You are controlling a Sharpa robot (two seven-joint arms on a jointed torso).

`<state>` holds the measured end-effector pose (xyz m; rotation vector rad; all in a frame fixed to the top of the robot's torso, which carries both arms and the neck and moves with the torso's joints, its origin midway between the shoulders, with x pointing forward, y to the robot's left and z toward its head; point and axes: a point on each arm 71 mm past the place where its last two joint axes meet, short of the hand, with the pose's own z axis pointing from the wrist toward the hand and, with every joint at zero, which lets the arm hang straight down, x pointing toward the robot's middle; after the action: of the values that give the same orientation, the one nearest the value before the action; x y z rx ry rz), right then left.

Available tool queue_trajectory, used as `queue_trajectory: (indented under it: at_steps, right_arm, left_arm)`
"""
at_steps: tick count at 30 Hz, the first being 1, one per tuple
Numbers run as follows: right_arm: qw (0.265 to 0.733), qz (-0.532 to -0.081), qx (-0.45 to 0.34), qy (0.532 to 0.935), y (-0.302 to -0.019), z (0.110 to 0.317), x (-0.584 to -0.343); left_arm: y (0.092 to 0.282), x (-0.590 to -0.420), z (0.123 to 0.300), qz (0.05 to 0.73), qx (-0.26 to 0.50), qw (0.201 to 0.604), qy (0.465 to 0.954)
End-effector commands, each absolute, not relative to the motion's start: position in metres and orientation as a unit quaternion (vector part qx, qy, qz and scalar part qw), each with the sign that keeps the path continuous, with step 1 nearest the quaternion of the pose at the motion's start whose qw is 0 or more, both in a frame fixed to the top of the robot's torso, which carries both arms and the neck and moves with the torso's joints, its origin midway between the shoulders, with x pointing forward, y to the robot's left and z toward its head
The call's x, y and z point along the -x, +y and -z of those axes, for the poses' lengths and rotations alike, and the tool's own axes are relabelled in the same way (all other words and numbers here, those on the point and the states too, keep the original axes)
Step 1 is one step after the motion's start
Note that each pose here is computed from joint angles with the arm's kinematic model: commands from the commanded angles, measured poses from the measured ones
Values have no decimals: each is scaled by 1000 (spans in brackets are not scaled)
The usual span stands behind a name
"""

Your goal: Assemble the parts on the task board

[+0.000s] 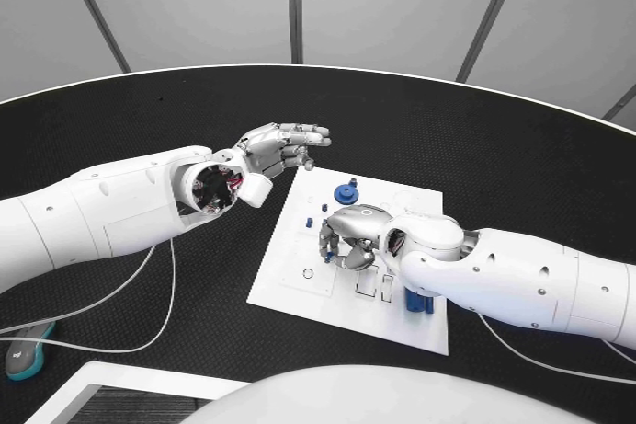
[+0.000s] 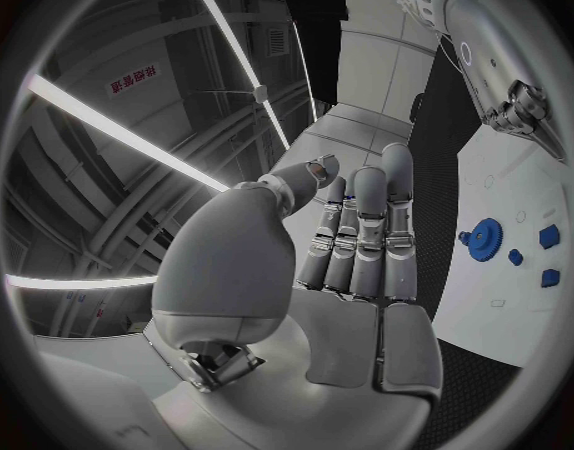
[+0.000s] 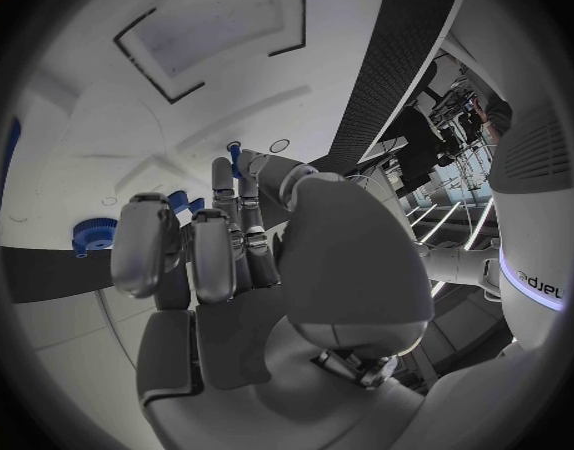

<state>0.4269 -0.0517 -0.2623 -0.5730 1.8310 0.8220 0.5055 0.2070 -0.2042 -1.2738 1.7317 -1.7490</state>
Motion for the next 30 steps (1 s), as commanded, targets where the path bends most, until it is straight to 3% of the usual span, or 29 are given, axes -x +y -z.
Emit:
queue_trajectory:
  at_steps: [1, 30]
  right_arm:
    - [502, -340, 238, 759, -52, 263, -427]
    - [494, -334, 236, 767, -47, 271, -425]
  left_arm:
    - [207, -505, 204, 620, 452, 184, 614]
    - [207, -505, 204, 620, 452, 183, 615]
